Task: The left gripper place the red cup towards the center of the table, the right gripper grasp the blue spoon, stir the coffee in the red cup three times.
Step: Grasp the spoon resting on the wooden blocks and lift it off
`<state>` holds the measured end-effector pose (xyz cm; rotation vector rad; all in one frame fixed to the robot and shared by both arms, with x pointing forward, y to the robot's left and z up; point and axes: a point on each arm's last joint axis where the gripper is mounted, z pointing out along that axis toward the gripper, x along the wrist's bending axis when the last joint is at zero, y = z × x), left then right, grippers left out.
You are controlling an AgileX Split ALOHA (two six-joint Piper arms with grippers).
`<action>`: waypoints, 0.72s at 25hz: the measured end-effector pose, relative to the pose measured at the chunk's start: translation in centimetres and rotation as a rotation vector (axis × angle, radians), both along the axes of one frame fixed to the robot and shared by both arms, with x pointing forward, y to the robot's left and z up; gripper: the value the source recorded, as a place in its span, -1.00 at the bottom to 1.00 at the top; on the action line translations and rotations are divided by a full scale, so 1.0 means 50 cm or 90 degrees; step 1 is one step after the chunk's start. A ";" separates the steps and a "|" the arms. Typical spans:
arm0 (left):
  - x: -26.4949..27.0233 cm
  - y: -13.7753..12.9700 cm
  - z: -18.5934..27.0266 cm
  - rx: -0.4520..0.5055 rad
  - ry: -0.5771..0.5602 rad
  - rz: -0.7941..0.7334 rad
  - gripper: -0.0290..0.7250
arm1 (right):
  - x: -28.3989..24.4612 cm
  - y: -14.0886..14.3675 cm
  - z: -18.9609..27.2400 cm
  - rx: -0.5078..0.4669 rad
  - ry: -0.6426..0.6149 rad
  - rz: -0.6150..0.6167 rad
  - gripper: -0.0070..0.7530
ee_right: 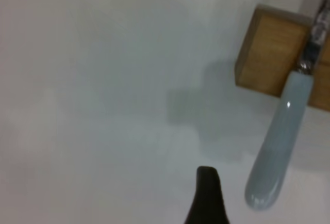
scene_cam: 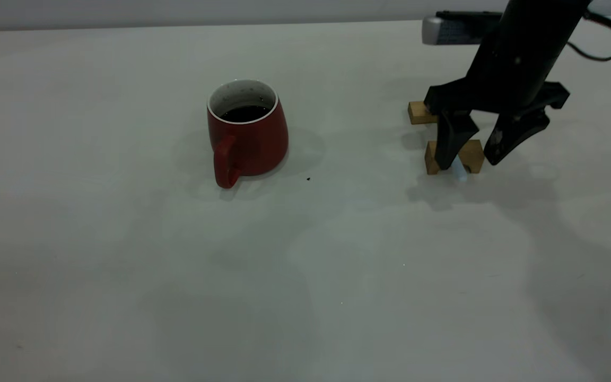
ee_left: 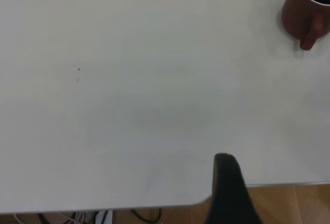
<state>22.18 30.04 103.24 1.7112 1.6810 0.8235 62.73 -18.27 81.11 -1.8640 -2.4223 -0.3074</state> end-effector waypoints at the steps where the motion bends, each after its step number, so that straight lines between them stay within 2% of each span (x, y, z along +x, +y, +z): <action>1: 0.000 0.000 0.000 0.000 0.000 0.000 0.54 | 0.000 0.000 -0.006 0.000 0.001 -0.002 0.75; 7: 0.000 0.000 0.000 0.000 0.000 0.000 0.54 | -0.004 -0.002 -0.047 -0.007 0.012 -0.007 0.75; 10: 0.000 0.000 0.000 0.000 0.000 0.000 0.54 | -0.003 -0.003 -0.058 -0.009 0.007 -0.009 0.65; 12: 0.000 0.000 0.000 0.000 0.000 0.000 0.54 | -0.001 -0.003 -0.058 -0.010 -0.002 -0.011 0.50; 15: 0.000 0.000 0.000 0.000 0.000 0.000 0.54 | 0.002 -0.004 -0.060 -0.010 -0.009 -0.013 0.12; 18: 0.000 0.000 0.000 0.000 0.000 0.000 0.54 | 0.001 -0.003 -0.057 -0.009 -0.004 -0.012 -0.41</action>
